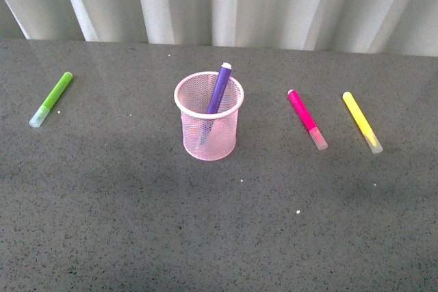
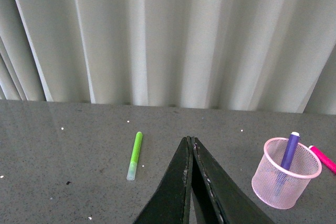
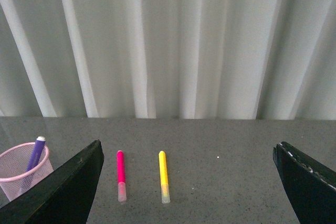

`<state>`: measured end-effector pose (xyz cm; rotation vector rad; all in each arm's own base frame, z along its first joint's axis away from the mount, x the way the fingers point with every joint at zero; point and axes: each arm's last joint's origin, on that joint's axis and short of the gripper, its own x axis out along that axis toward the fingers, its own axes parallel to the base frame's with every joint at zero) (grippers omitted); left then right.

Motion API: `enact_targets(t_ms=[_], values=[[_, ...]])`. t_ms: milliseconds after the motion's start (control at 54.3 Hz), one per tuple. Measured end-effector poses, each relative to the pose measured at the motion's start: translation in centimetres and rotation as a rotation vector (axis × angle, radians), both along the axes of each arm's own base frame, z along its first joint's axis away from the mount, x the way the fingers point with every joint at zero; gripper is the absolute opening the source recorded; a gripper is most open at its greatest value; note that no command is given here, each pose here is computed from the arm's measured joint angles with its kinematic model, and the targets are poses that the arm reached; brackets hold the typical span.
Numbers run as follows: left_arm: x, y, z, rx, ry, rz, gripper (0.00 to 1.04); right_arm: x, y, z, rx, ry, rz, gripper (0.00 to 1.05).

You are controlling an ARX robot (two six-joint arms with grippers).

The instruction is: Insert purple and pink pens into pink cup

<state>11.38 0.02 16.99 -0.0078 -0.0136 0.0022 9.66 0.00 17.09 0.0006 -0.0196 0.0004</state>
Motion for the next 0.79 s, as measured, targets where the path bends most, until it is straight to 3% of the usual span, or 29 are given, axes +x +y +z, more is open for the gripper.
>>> enact_targets(t_ms=[718, 792], values=[[-1.6, 0.0, -0.3, 0.000, 0.007, 0.000, 0.04, 0.0, 0.0, 0.0, 0.000, 0.000, 0.000, 0.98], [-1.6, 0.0, -0.4, 0.000, 0.008, 0.000, 0.17, 0.0, 0.0, 0.0, 0.000, 0.000, 0.000, 0.98]])
